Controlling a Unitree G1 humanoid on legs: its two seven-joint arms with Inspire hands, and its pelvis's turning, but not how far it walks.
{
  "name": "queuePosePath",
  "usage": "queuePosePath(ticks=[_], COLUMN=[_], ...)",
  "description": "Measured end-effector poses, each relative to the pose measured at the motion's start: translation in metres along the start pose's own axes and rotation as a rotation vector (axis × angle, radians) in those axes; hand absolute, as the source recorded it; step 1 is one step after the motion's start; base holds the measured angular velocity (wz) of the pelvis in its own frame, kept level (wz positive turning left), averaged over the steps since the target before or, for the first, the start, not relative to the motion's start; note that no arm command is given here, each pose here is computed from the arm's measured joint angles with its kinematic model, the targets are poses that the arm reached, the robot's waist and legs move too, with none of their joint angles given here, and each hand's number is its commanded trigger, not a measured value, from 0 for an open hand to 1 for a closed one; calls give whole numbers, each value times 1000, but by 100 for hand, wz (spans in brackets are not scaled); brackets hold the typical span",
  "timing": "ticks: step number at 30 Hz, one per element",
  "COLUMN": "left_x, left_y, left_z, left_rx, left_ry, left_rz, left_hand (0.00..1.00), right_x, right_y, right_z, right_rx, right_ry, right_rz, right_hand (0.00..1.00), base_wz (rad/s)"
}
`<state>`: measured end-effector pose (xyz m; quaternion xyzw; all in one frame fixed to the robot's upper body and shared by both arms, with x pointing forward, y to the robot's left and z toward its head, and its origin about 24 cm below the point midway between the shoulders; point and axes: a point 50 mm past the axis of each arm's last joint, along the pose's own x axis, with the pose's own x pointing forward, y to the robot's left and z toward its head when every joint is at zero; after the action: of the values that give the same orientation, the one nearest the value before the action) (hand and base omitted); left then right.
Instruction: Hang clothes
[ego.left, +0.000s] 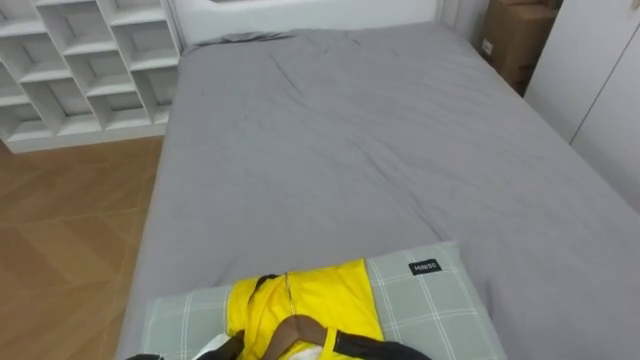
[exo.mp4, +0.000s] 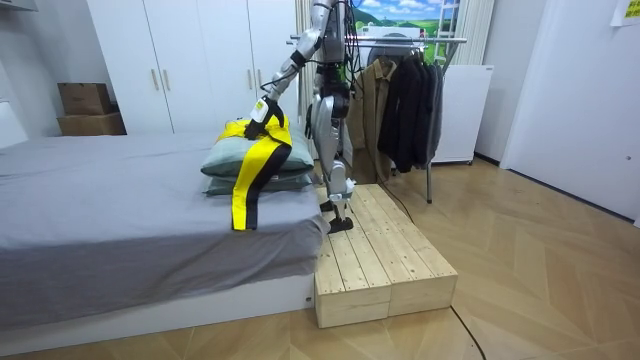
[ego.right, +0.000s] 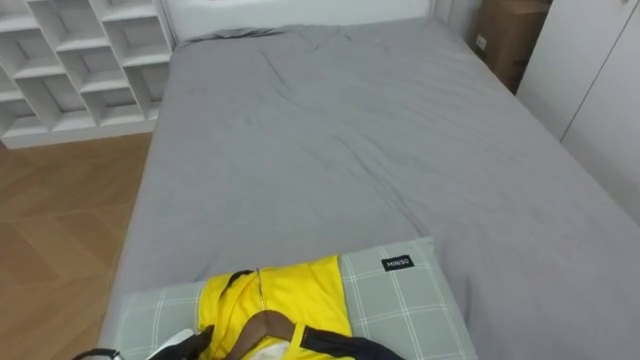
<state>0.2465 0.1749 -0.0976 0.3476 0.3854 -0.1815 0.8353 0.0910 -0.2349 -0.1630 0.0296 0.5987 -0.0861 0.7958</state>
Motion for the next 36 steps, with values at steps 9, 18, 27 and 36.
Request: queuePosePath(ticks=[9, 18, 27, 36], left_x=[-1, -1, 0, 0], left_y=[-4, -6, -10, -18], left_z=[-5, -9, -11, -13], left_rx=[-6, -5, -9, -5], left_ry=[10, 7, 8, 13], left_rz=[5, 26, 46, 82], left_hand=[0, 0, 0, 0], right_x=[0, 0, 0, 0], right_y=[2, 3, 3, 4], right_z=[-2, -1, 0, 0], right_rx=[1, -6, -25, -48], right_ry=[6, 4, 3, 7], right_rz=[1, 16, 16, 11], right_hand=[0, 0, 0, 0], base_wz=[-1, -1, 0, -5])
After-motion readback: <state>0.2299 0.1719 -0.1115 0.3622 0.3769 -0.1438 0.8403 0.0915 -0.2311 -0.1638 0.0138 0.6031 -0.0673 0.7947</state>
